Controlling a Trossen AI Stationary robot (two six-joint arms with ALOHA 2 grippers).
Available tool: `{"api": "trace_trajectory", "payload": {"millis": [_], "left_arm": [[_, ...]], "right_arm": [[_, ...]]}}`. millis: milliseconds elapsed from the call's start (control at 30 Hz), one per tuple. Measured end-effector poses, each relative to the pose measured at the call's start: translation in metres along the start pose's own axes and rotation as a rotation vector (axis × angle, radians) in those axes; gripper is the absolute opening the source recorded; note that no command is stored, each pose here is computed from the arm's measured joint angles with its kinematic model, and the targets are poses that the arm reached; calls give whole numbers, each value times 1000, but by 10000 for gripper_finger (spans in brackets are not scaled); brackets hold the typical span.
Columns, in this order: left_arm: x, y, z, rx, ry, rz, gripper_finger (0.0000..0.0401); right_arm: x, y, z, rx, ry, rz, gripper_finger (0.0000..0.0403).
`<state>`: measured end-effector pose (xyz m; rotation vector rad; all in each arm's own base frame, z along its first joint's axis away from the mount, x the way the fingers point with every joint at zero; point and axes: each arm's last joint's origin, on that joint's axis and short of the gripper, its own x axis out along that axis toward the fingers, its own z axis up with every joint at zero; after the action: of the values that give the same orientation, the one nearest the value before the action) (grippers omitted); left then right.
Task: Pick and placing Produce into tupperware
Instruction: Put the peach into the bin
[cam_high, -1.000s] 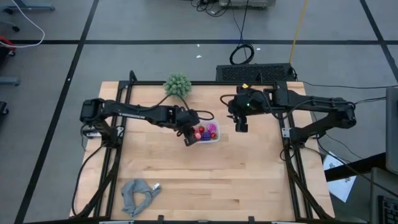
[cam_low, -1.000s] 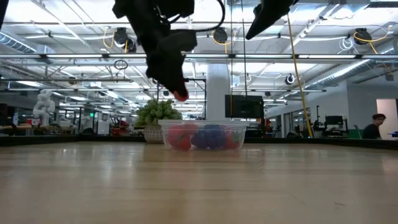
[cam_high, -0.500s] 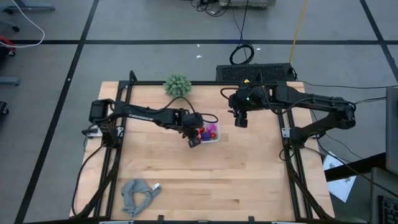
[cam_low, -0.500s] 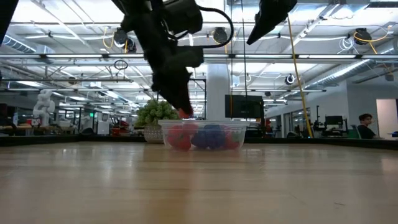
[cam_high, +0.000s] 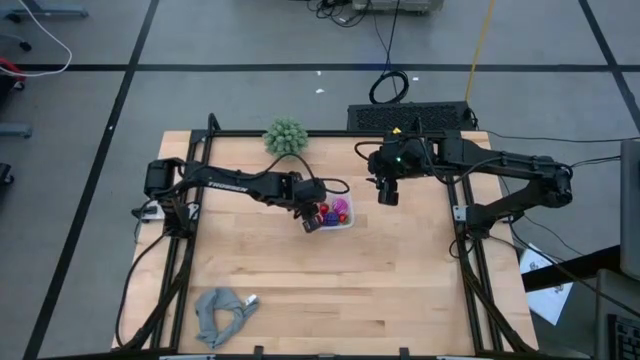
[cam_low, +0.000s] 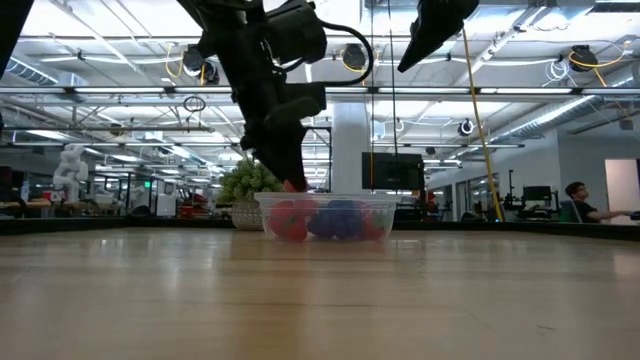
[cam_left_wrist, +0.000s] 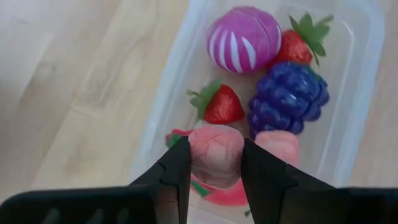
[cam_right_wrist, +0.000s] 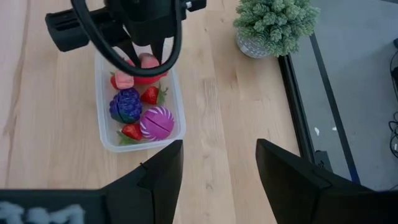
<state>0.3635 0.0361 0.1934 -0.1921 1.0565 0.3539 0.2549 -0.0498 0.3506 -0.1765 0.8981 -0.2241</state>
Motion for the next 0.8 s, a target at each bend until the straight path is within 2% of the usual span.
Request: {"api": "trace_trajectory", "payload": {"millis": [800], "left_arm": [[0, 2, 0, -48, 6, -22, 109]], "right_arm": [[0, 0, 0, 9, 3, 2, 192]]}}
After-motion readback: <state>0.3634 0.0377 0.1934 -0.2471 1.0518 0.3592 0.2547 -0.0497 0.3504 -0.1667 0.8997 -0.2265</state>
